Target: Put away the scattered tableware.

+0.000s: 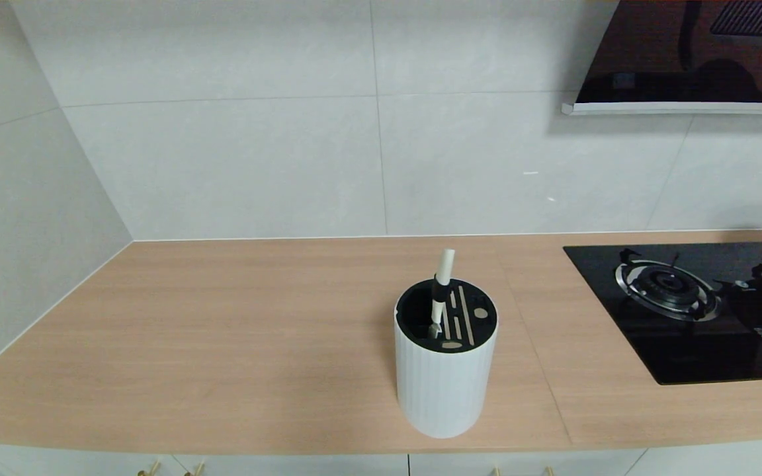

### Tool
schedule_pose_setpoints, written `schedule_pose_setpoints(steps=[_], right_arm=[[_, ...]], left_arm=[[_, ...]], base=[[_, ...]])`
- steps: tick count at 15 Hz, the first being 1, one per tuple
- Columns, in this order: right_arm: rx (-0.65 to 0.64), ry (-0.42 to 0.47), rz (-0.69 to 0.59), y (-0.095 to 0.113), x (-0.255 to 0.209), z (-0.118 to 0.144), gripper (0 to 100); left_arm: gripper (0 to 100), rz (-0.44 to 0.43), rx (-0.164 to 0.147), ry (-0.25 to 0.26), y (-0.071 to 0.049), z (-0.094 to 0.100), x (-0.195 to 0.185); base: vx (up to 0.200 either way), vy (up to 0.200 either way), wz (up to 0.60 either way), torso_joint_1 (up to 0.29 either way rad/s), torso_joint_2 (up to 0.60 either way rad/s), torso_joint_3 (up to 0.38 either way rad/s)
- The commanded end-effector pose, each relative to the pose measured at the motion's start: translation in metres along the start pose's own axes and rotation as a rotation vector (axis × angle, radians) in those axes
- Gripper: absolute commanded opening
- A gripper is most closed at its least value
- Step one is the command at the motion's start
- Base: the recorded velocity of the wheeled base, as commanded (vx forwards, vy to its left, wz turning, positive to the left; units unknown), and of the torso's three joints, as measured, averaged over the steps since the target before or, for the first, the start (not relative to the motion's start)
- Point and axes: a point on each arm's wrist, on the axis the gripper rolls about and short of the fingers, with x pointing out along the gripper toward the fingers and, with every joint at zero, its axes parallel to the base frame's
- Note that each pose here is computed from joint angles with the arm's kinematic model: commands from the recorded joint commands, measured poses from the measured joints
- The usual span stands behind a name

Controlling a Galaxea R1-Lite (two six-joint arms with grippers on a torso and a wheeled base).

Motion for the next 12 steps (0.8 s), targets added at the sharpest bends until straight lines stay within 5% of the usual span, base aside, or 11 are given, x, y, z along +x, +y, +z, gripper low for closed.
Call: schedule_pose_setpoints(steps=[1, 4, 7, 9, 12], right_arm=[[0.038, 0.136, 0.138, 0.01, 0.008, -0.056, 100], [0.037, 0.175, 0.268, 0.016, 0.011, -0.083, 100], [0.018, 0.266, 0.276, 0.016, 0.009, -0.092, 100], [0.019, 0.259, 0.288, 0.017, 0.009, -0.091, 100], [0.024, 0.259, 0.297, 0.017, 0.009, -0.091, 100]], left_arm=[[100, -0.041, 0.036, 0.112, -0.006, -0.038, 0.009], [100, -0.118, 0.018, 0.117, -0.013, -0.068, 0.017], [100, -0.186, 0.007, 0.16, -0.014, -0.073, 0.016], [100, -0.241, -0.031, 0.178, -0.015, -0.074, 0.016], [100, -0.262, -0.024, 0.183, -0.016, -0.075, 0.016]], base=[[0.0, 0.0, 0.0, 0.0, 0.0, 0.0], [0.0, 0.0, 0.0, 0.0, 0.0, 0.0], [0.0, 0.0, 0.0, 0.0, 0.0, 0.0], [0.0, 0.0, 0.0, 0.0, 0.0, 0.0], [0.0, 0.0, 0.0, 0.0, 0.0, 0.0]])
